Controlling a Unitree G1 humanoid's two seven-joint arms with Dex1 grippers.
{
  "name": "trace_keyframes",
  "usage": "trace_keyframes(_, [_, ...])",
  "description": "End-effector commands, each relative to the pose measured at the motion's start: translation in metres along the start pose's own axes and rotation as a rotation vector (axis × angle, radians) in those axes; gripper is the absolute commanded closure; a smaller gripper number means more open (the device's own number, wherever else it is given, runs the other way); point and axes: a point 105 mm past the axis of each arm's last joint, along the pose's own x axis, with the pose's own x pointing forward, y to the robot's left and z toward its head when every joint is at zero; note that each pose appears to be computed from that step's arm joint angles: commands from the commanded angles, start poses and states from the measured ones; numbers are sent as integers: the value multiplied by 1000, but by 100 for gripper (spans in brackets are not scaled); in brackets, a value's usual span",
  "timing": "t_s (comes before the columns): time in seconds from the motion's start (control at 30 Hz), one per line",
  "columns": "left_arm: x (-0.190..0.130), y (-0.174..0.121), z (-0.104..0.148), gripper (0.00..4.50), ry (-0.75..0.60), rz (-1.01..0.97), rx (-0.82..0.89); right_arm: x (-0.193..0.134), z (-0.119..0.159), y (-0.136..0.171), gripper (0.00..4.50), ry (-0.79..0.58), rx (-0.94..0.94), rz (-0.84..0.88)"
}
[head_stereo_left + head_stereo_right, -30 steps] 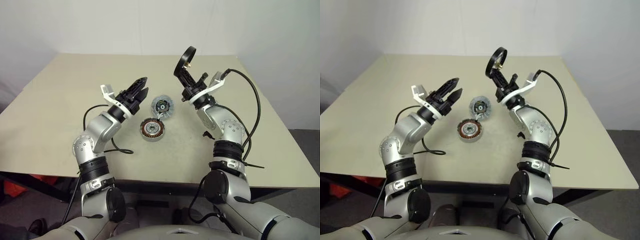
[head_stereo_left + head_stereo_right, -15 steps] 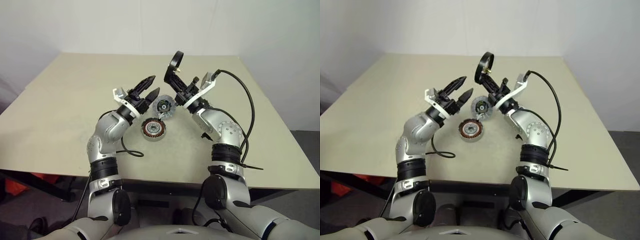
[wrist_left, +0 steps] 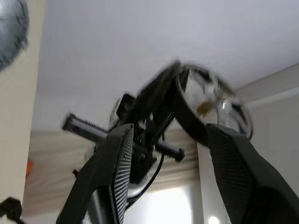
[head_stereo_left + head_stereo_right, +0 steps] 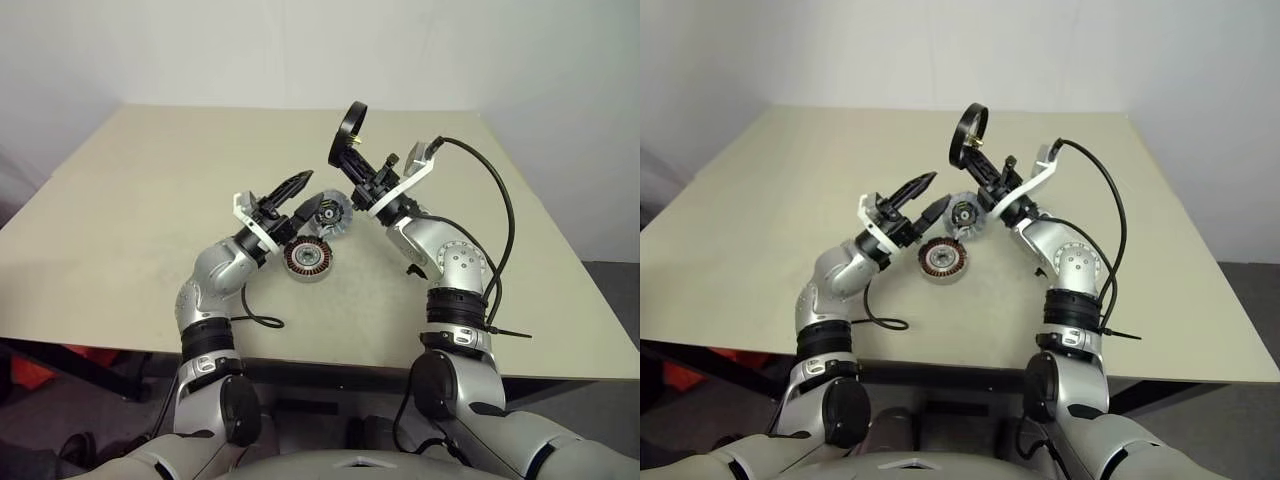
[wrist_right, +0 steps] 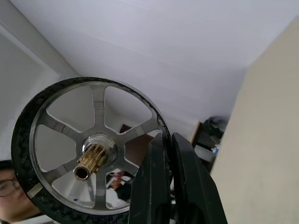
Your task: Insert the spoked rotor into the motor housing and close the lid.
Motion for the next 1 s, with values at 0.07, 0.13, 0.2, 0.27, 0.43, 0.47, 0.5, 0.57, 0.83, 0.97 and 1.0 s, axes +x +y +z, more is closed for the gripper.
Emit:
trace_keyframes(0.07, [31,-37,-37,190,190,3,314,1,6,12,432,-8,-89,32])
trace_keyframes(0.13, [30,-36,-37,190,212,70,474,2,6,11,432,-6,-102,29])
trace_keyframes(0.2, [26,-33,-35,190,243,154,655,2,6,11,432,-6,-107,29])
trace_keyframes(0.27, [19,-28,-30,190,279,262,893,3,6,10,432,-4,-117,28])
trace_keyframes(0.43, [-3,-13,-22,190,421,460,1350,5,6,10,432,-4,-130,27])
trace_keyframes(0.47, [-5,-11,-21,190,442,475,1412,6,5,9,432,-3,-132,26])
trace_keyframes(0.5, [-6,-11,-21,190,459,483,1475,6,5,9,432,-3,-133,26])
trace_keyframes(0.57, [-5,-11,-20,190,488,487,1582,7,4,9,432,-1,-136,26])
trace_keyframes(0.83, [13,-27,-13,190,518,451,2199,8,3,9,432,7,-146,21])
trace_keyframes(0.97, [21,-41,-22,190,487,348,2277,7,3,7,432,7,-150,15])
trace_keyframes(1.0, [22,-44,-24,190,478,325,2280,7,3,7,432,7,-150,14])
